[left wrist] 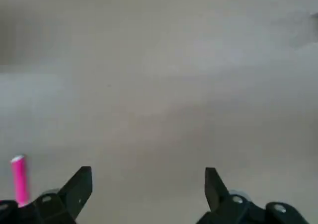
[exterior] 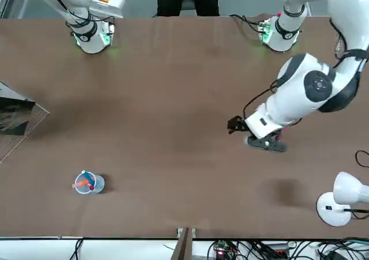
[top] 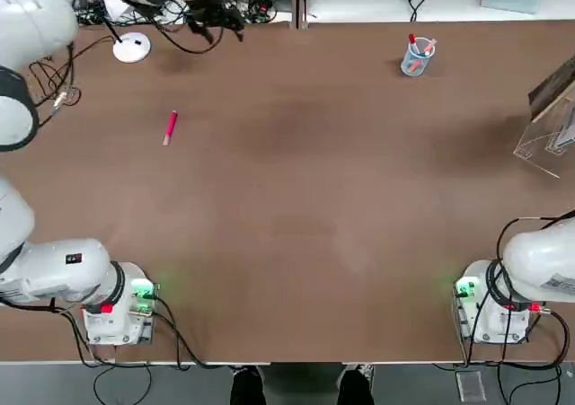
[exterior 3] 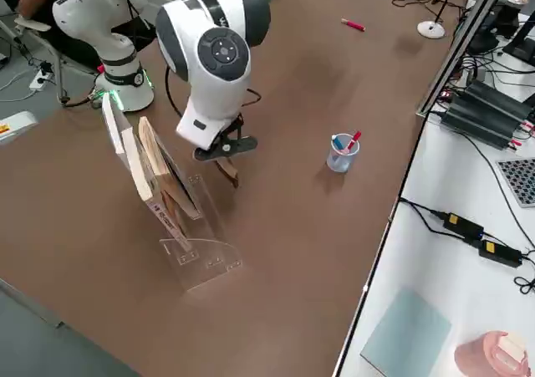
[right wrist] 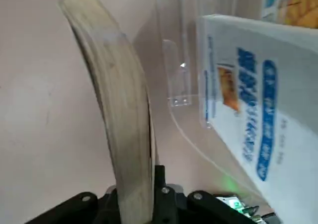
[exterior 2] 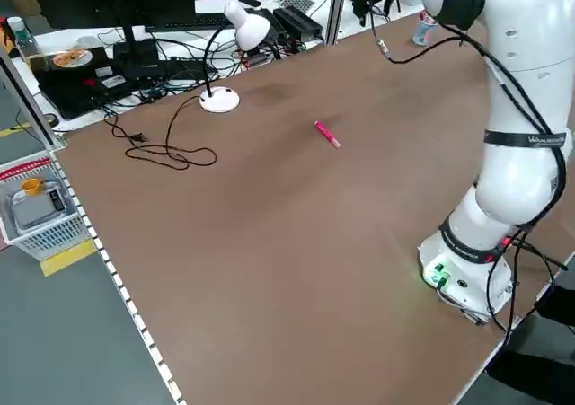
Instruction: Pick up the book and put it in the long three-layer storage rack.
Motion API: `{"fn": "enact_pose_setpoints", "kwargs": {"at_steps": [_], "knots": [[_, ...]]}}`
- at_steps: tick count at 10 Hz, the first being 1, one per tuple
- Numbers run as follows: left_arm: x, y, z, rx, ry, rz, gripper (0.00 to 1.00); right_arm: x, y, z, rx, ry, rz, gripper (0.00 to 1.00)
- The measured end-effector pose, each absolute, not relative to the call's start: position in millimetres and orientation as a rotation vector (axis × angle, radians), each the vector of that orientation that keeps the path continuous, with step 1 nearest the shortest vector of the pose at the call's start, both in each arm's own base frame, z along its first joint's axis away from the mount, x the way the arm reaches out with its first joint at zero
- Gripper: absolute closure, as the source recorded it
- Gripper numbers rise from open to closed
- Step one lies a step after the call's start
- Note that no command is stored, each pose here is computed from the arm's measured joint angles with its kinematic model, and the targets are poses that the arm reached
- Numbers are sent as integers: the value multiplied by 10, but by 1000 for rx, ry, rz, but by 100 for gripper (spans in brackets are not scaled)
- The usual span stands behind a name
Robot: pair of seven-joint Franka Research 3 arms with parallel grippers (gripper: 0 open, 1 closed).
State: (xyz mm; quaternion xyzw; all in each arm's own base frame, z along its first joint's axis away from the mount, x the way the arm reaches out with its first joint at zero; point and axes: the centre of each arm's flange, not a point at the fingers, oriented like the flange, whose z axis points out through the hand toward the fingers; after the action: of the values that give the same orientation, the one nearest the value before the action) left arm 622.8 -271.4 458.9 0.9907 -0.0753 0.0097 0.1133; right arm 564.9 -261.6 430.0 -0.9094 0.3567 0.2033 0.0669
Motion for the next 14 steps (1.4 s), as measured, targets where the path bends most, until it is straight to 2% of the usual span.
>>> {"fn": "enact_pose_setpoints", "kwargs": {"at_steps": [4, 8, 14], "knots": [[6196, -2378, 4783, 3086, -270, 59, 0, 5644, -2636, 4271, -2779, 1081, 632, 85], [6397, -1759, 4853, 3116, -370, 92, 0, 5630, -2746, 4151, -2803, 1105, 663, 85], [6520, -888, 5173, 3011, -154, -12, 0, 5602, -2992, 4001, -2784, 1156, 682, 85]]}}
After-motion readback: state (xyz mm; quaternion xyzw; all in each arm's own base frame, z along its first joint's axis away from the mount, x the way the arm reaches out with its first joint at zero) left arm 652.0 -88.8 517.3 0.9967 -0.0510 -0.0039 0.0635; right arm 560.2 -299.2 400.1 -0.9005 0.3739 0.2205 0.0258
